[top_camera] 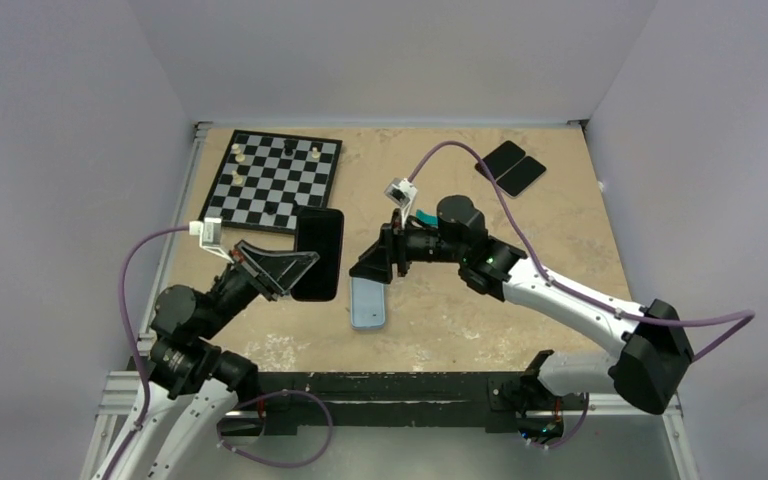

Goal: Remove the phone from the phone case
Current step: Remove the phone case from the phone.

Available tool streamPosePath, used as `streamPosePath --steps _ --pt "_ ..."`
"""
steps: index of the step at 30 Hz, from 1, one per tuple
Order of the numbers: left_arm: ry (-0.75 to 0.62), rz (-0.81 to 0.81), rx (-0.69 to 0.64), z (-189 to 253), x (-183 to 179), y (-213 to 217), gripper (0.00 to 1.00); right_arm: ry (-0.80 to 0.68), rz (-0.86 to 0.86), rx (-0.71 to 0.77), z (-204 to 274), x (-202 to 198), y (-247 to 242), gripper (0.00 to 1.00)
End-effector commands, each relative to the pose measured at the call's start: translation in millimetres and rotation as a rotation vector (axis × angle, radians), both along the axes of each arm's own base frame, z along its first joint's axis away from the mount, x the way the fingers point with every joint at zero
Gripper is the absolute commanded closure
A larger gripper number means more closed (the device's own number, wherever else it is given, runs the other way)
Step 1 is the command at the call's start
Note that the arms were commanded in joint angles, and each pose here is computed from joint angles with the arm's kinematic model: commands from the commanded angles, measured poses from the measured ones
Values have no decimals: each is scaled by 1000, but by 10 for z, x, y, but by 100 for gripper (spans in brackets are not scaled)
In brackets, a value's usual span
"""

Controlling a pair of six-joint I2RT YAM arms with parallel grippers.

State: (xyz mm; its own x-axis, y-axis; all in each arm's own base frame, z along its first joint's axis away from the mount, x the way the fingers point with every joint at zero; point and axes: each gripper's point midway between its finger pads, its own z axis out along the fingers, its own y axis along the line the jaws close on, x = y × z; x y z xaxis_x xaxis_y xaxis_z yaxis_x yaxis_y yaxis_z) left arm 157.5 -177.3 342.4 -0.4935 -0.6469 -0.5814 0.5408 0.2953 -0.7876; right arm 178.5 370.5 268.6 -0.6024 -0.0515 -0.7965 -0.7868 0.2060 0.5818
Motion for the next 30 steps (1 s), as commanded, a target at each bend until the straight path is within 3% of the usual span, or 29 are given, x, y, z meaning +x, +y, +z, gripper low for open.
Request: streamPosePath --steps 1,5,9,17,30 --pt "-76 102 12 92 50 144 100 95 -57 130 291 -86 -103 39" --pt "-75 114 -10 80 81 156 100 216 59 255 583 -293 -26 50" --pt "-75 128 -82 121 131 170 100 245 102 346 751 -385 -44 57" --pt "-44 91 -244 140 209 128 100 272 115 361 745 -451 -11 59" --pt "-50 82 -319 174 229 142 100 320 69 308 488 -443 64 56"
